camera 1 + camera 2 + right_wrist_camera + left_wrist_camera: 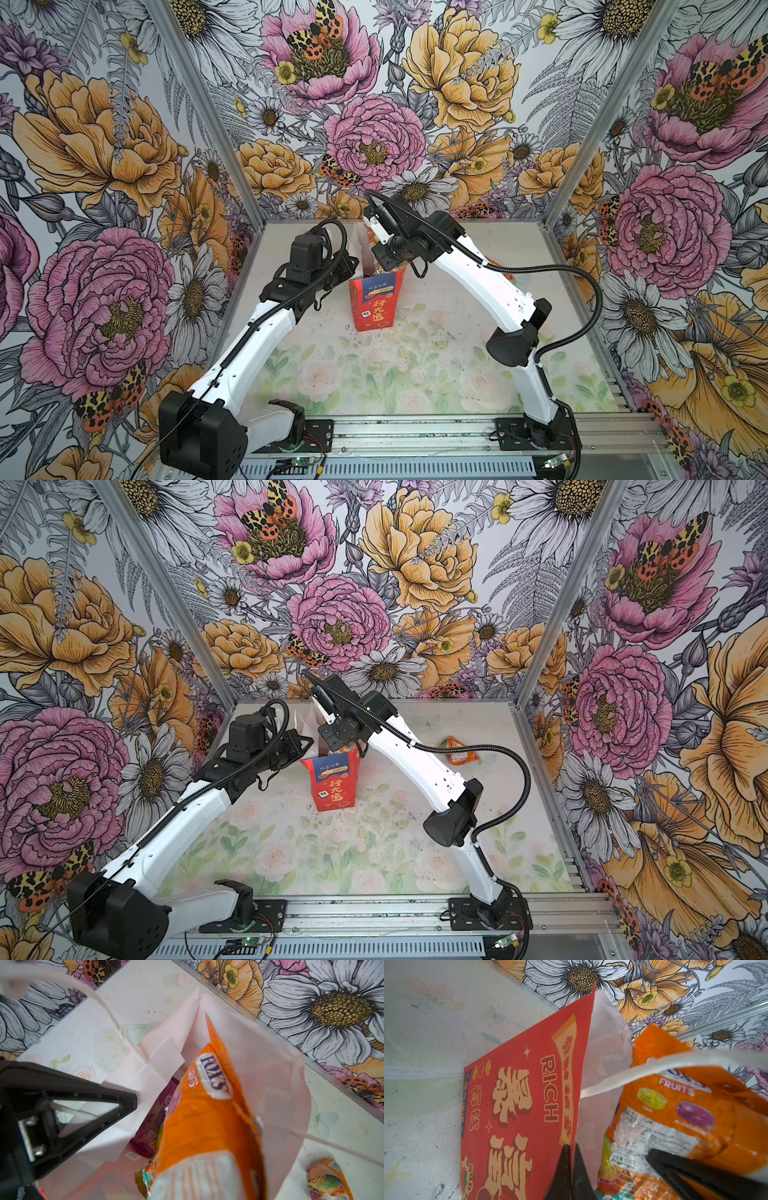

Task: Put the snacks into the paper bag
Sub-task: 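Lower the packet into the red bag and open the right gripper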

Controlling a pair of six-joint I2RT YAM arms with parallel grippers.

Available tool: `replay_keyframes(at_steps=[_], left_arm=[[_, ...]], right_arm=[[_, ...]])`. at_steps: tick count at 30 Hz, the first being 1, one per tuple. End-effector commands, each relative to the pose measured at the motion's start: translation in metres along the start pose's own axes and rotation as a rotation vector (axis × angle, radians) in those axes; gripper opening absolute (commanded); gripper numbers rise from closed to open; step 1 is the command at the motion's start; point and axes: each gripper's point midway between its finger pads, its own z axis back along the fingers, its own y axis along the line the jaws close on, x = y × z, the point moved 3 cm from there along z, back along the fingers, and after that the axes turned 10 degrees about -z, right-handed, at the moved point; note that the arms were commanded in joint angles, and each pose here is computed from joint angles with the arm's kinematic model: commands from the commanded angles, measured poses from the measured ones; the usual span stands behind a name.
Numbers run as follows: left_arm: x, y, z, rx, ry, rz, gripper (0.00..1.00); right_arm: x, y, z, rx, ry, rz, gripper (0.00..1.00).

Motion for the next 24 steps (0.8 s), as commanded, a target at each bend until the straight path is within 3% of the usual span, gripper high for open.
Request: replay_keyframes(at_steps=[1,16,24], left_arm=[[0.026,-0.019,0.017,-0.078,-0.122,-0.024,0.00],[0.026,-0.019,0.016,-0.080,-0.120,-0.025,0.00],[0.025,-0.018,0.017,-0.076,-0.121,-0.026,0.00]], right_arm=[[0.003,0.013,0.006,0.063,-0.008,-0.009,0.00],[-0.007,0.016,-0.004,0.081,0.054,-0.028,0.00],[-0.007,0.015,-0.006,0.073,0.055,-0.034,0.10]])
